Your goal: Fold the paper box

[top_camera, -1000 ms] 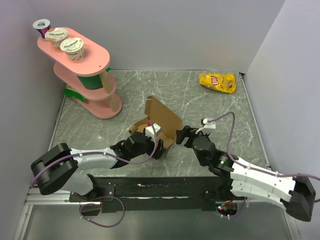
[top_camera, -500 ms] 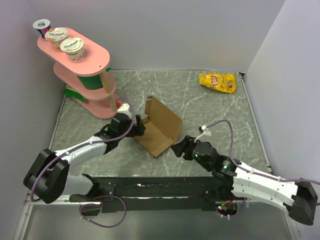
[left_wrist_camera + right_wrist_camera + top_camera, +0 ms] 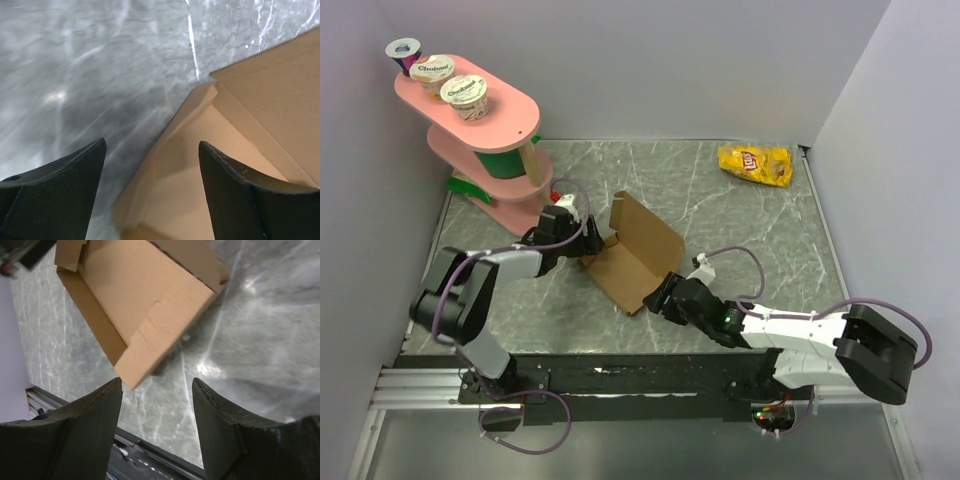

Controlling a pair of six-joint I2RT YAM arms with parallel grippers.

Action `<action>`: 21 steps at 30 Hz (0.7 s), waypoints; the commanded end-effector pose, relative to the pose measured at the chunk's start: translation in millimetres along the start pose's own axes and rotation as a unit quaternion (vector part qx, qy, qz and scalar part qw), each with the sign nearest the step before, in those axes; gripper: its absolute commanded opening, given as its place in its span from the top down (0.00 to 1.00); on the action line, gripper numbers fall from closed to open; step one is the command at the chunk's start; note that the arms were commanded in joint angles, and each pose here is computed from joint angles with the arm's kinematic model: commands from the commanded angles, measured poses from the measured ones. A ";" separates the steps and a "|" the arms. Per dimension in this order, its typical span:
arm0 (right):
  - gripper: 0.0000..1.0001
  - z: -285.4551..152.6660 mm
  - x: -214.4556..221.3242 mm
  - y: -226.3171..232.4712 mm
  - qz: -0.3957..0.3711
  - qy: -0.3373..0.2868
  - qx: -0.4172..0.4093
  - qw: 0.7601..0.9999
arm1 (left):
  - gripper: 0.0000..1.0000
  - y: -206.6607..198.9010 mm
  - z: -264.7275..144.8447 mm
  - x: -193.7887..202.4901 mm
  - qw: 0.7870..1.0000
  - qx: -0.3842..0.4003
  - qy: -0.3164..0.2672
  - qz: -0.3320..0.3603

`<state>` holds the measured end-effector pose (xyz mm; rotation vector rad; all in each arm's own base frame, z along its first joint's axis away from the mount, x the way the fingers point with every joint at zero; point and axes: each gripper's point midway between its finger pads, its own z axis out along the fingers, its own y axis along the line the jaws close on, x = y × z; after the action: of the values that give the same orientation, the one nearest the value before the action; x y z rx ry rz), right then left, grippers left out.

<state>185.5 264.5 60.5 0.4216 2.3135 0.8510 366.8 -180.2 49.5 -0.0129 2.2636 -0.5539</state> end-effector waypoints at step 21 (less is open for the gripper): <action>0.37 -37.9 -59.3 -76.0 -0.004 -0.080 0.081 0.994 | 0.21 -87.1 -59.0 79.1 0.986 0.148 0.024 -0.070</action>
<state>198.5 192.1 61.4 0.5589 2.2438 0.6962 256.9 -249.0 44.7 0.0736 2.2691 -0.9488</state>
